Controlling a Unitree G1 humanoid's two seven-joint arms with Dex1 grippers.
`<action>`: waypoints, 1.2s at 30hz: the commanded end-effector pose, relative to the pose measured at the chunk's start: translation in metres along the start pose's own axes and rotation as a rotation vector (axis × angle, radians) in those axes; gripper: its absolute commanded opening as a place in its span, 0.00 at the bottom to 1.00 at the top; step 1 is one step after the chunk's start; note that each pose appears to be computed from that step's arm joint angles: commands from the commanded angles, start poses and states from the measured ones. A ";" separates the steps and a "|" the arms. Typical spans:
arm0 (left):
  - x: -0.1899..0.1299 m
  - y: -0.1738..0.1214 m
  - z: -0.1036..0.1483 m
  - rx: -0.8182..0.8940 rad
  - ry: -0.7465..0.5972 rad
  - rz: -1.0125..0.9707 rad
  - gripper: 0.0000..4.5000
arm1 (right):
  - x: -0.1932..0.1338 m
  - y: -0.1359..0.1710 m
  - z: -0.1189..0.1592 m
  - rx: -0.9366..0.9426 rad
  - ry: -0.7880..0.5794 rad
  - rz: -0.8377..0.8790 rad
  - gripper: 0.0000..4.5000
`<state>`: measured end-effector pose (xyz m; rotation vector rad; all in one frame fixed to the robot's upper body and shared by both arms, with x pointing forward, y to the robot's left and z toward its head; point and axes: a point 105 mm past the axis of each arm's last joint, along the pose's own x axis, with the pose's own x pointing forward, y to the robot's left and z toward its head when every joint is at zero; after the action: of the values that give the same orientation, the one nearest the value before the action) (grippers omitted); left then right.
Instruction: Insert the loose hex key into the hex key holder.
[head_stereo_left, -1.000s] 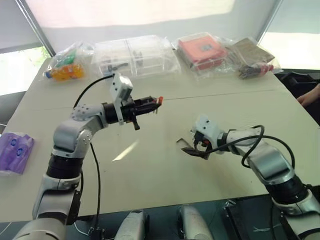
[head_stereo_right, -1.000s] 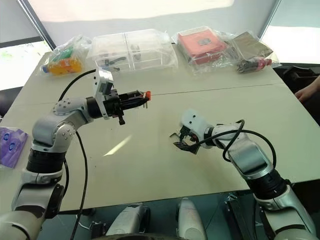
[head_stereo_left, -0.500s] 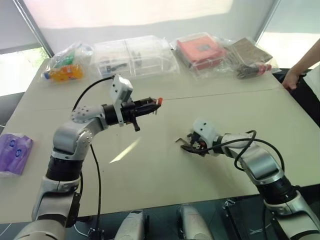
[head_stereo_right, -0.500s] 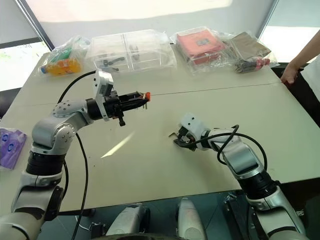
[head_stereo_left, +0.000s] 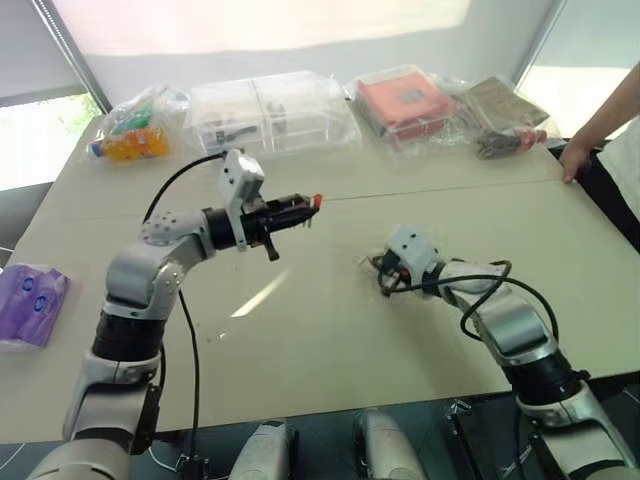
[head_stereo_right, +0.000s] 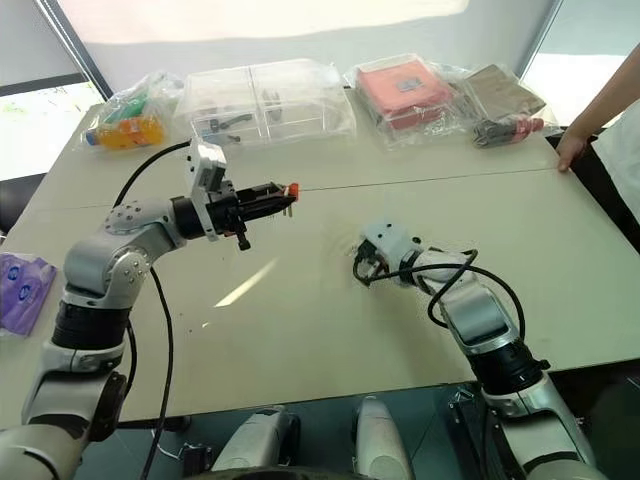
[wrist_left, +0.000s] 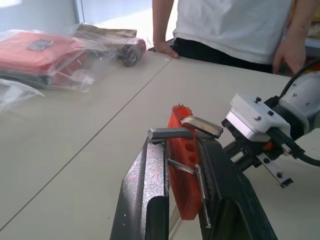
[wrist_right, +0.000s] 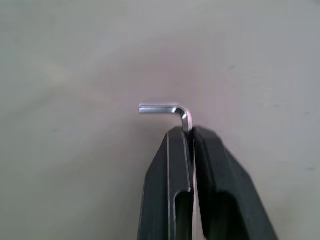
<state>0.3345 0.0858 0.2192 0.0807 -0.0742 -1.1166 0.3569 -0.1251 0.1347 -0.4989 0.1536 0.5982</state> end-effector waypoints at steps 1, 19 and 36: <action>0.007 -0.001 0.015 0.044 -0.048 -0.011 0.05 | -0.011 -0.039 0.058 -0.126 -0.254 -0.237 0.00; 0.037 0.010 0.027 0.023 -0.110 -0.027 0.05 | -0.027 -0.002 0.180 0.173 -0.995 -0.253 0.00; 0.038 0.013 0.040 -0.029 -0.171 -0.014 0.05 | -0.020 0.010 0.167 0.173 -0.977 -0.222 0.00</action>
<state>0.3627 0.0548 0.2440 -0.0366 -0.1507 -1.1313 0.3398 -0.0475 0.2750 -0.0243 -0.7207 0.5497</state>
